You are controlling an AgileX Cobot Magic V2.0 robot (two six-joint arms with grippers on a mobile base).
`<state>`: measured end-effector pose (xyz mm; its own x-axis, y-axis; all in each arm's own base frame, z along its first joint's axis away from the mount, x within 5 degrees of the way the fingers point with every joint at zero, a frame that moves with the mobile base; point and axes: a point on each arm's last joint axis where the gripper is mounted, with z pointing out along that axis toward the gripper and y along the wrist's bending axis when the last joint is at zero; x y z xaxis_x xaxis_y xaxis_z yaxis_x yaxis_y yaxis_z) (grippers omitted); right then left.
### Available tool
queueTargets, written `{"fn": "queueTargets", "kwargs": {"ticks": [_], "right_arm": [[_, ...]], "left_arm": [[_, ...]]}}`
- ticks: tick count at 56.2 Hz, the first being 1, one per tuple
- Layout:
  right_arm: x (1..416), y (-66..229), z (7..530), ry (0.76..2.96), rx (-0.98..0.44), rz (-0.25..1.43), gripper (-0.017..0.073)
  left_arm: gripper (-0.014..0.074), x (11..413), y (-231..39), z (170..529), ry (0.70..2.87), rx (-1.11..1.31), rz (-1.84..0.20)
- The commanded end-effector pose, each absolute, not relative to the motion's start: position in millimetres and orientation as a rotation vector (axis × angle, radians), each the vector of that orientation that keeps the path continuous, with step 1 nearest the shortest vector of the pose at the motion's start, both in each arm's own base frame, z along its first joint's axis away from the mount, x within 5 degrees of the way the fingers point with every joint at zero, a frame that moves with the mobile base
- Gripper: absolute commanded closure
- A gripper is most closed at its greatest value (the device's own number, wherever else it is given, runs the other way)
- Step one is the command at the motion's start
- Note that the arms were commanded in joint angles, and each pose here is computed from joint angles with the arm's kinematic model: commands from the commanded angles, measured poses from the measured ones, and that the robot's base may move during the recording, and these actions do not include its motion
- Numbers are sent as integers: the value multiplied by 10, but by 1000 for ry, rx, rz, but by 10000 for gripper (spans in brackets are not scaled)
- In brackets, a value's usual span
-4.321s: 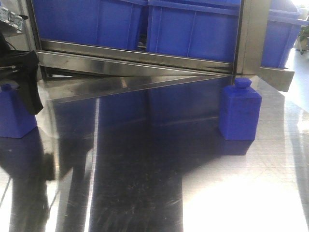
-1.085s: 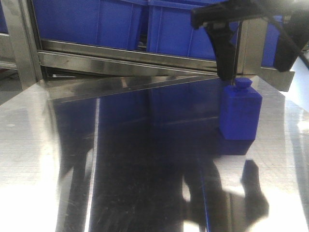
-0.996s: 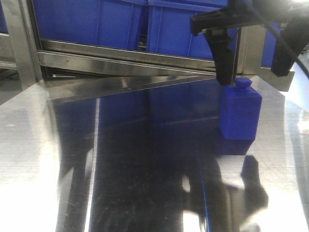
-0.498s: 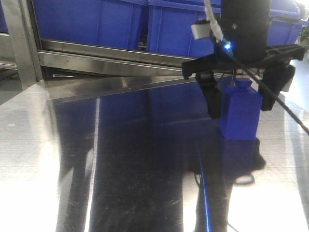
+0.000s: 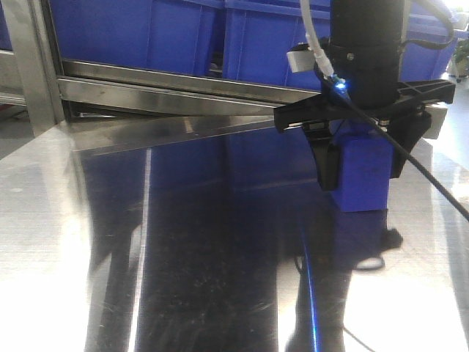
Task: Pick and sort blue part to right shelf
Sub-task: 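Lower the right gripper onto the blue block part, grasp and lift, then drive the base away from the steel table holding both parts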
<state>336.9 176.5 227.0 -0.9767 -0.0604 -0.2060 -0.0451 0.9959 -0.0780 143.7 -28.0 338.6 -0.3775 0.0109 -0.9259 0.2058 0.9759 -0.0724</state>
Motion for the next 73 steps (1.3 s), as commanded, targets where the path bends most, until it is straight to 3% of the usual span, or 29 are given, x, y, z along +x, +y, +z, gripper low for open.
{"fn": "queueTargets", "kwargs": {"ticks": [1,24,44,73], "right_arm": [[3327,1694,2688,2804,-86,-59,363],[2848,1440,3388,2575,-213,55,364],[2071,1023,3226,2378,-300,149,364],[831,334,2999,1804,-330,281,364]], "left_arm": [[351,1446,-279,3569,1831,120,-228],[351,1284,-266,3383,1843,104,-255],[351,860,-192,3166,1703,118,-222],[351,720,-177,3070,1677,123,-223]]}}
